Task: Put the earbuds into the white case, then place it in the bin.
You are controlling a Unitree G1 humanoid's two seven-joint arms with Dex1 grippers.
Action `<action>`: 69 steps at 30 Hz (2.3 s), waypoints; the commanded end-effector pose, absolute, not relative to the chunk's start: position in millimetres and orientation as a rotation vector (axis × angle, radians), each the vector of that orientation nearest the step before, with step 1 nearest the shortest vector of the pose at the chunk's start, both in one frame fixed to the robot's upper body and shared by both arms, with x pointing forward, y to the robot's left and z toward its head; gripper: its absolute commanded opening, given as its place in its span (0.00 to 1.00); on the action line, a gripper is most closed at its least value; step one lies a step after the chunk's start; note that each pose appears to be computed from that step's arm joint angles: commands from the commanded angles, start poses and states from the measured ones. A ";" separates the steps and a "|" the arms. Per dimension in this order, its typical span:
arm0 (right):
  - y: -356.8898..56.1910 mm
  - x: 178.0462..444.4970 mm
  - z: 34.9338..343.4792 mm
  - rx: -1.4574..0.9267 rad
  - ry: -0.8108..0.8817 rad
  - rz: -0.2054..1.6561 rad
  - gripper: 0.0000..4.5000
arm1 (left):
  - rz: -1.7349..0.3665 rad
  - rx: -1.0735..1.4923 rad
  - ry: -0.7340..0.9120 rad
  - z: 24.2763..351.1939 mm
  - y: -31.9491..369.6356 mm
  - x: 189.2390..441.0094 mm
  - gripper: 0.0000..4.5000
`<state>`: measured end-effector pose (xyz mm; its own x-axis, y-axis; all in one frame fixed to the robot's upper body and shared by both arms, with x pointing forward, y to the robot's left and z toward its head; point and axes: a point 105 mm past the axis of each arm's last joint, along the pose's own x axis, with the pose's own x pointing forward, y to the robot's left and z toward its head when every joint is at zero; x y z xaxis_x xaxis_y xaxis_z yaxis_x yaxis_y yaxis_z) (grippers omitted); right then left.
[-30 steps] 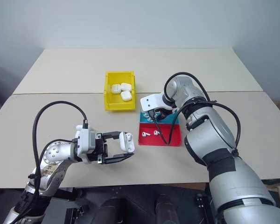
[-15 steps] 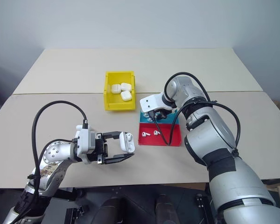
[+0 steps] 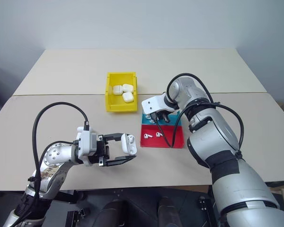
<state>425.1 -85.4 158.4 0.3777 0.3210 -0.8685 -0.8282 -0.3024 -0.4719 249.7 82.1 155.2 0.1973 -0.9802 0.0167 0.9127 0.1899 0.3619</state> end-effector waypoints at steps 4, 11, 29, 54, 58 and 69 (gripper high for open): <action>-82.6 426.9 167.9 -1.470 0.450 1.215 0.26 | -1.355 0.314 -0.311 164.9 81.9 247.2 0.61; -81.5 423.6 184.5 -1.451 0.386 1.254 0.26 | -1.353 0.311 -0.314 165.7 81.4 247.2 0.61; -99.4 399.4 193.2 -2.071 -0.079 1.439 0.53 | -1.352 0.298 -0.317 166.6 79.8 248.6 0.61; -73.5 411.1 181.6 -2.656 -0.391 1.479 0.53 | -1.322 0.287 -0.316 166.4 80.3 247.4 0.61; -71.3 410.2 176.8 -2.665 -0.425 1.498 0.53 | -1.322 0.287 -0.318 166.9 79.9 248.0 0.61; -75.7 416.7 168.9 -2.692 -0.427 1.461 0.53 | -1.324 0.289 -0.315 166.2 79.9 247.5 0.61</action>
